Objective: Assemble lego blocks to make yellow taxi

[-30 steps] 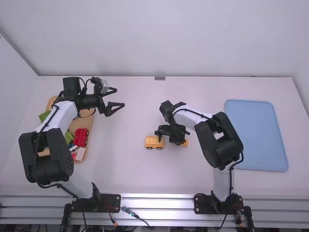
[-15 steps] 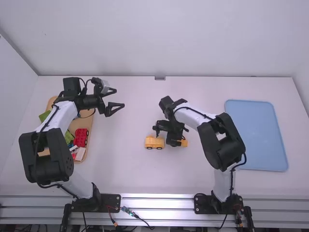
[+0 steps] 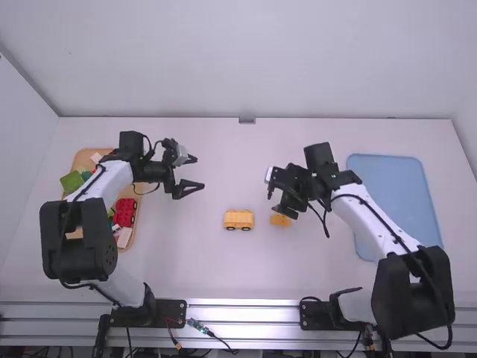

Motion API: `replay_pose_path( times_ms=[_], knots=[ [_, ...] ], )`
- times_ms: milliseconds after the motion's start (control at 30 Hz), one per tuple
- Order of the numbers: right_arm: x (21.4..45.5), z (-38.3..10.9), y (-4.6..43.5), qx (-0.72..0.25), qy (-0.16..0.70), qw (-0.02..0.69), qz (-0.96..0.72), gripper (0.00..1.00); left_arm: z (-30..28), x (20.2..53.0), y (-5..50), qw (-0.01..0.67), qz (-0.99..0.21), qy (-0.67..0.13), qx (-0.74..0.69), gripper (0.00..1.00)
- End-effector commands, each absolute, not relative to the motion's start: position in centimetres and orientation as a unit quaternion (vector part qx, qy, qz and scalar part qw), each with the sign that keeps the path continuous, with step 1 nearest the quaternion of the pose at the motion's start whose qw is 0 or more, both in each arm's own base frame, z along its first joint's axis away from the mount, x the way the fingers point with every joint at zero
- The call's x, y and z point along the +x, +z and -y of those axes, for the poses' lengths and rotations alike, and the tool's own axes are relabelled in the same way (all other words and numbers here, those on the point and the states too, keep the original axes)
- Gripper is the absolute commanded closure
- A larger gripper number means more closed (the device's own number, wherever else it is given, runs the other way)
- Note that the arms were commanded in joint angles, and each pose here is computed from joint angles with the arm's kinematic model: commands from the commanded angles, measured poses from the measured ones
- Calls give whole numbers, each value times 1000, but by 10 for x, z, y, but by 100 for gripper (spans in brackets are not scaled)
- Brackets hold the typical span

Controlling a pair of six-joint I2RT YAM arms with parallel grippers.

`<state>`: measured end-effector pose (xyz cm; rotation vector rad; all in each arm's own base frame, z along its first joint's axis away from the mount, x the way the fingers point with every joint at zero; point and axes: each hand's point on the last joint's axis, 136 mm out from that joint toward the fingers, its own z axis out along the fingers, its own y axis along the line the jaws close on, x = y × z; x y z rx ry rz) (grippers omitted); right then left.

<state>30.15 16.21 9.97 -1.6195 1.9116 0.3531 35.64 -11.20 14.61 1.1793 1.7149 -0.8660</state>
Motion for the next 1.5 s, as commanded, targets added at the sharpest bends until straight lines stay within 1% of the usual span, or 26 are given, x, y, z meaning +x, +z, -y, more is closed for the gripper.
replay_pose_path(
  times_ms=[0, 100, 167, 300, 500, 633, 767, 933, 1133, 1333, 1400, 1433, 1467],
  knots=[
    [278, -163, 81, -604, 187, 311, -709, 1, 133, 337, 143, 441, -637, -341, 532, 1],
    [274, -156, 63, -592, 190, 330, -710, 1, 156, 315, 127, 435, -598, -346, 578, 1],
    [269, -154, 56, -576, 212, 348, -708, 1, 169, 302, 109, 431, -576, -337, 608, 1],
    [262, -148, 56, -571, 236, 370, -693, 1, 180, 293, 92, 439, -574, -346, 598, 1],
    [260, -141, 52, -576, 232, 389, -680, 1, 183, 288, 79, 467, -578, -360, 565, 1],
    [262, -141, 47, -561, 227, 406, -685, 1, 183, 288, 70, 468, -587, -363, 552, 1],
    [264, -145, 42, -567, 224, 412, -677, 1, 183, 288, 62, 462, -592, -366, 549, 1],
    [273, -144, 24, -548, 238, 402, -694, 1, 191, 282, 52, 454, -581, -373, 563, 1],
    [275, -147, -1, -571, 263, 370, -684, 0, 197, 284, 43, 443, -593, -364, 565, 1],
    [285, -143, -9, -560, 270, 365, -693, 5, 198, 285, 44, 442, -598, -367, 560, 1],
    [287, -143, -11, -559, 275, 358, -696, 12, 198, 285, 44, 441, -598, -367, 560, 1],
    [288, -143, -11, -559, 277, 355, -697, 20, 197, 285, 44, 442, -599, -366, 558, 1],
    [289, -144, -11, -559, 278, 354, -697, 24, 196, 286, 44, 442, -600, -366, 558, 1]
  ],
)
